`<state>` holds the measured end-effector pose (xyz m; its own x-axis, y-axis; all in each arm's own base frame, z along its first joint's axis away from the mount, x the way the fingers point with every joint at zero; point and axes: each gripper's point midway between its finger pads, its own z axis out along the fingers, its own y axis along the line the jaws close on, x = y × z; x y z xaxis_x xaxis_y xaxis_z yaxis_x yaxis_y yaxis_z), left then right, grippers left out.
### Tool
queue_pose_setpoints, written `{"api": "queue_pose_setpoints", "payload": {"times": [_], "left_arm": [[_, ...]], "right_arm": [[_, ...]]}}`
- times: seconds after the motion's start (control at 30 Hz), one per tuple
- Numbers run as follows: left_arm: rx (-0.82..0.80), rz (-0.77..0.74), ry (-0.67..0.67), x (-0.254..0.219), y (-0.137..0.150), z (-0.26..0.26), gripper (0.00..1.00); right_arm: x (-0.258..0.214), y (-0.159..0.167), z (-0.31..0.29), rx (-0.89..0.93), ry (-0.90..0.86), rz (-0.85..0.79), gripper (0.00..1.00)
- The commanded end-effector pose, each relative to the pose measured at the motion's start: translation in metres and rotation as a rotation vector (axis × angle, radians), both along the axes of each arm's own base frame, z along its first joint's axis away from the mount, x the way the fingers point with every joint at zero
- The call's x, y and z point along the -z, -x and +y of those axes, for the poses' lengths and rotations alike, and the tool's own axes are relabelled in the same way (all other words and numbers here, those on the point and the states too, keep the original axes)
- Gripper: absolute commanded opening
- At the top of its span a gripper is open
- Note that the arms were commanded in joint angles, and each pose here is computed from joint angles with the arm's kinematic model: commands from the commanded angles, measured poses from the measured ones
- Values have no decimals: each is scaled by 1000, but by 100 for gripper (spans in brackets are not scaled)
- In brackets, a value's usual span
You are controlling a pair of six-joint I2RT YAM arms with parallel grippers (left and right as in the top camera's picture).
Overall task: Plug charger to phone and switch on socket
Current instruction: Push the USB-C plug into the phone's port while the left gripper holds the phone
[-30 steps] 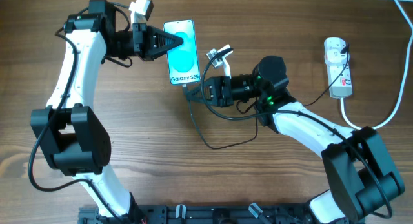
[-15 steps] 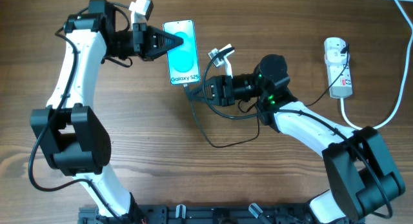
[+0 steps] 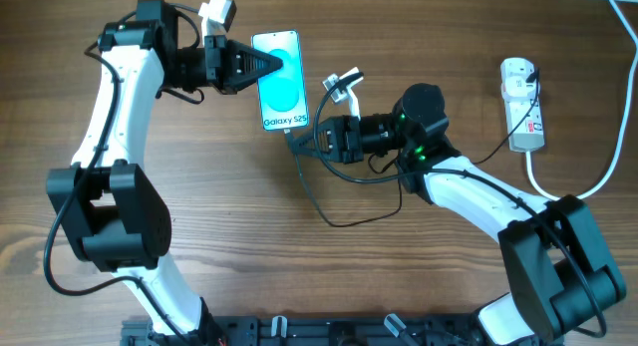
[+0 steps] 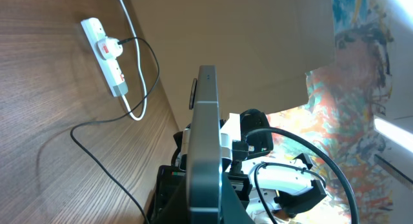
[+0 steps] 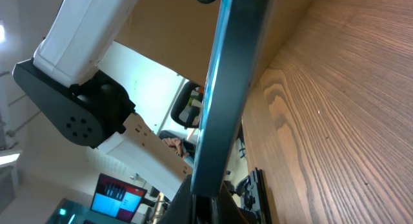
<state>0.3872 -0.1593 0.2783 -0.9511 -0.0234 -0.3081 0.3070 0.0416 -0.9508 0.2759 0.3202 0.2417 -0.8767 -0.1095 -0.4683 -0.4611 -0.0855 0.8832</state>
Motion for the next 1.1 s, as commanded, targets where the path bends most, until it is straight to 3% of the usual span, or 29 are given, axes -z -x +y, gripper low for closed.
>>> {"api": "queue_pose_setpoints", "payload": {"times": [0.0,1.07], "left_arm": [[5,3,33,-6,0,-1,4],[39,21,31,-6,7,-14,4]], "right_arm": [[3,-28,-3,136,-3,32,4],[-7,-50,-6,265,-37,15,4]]}}
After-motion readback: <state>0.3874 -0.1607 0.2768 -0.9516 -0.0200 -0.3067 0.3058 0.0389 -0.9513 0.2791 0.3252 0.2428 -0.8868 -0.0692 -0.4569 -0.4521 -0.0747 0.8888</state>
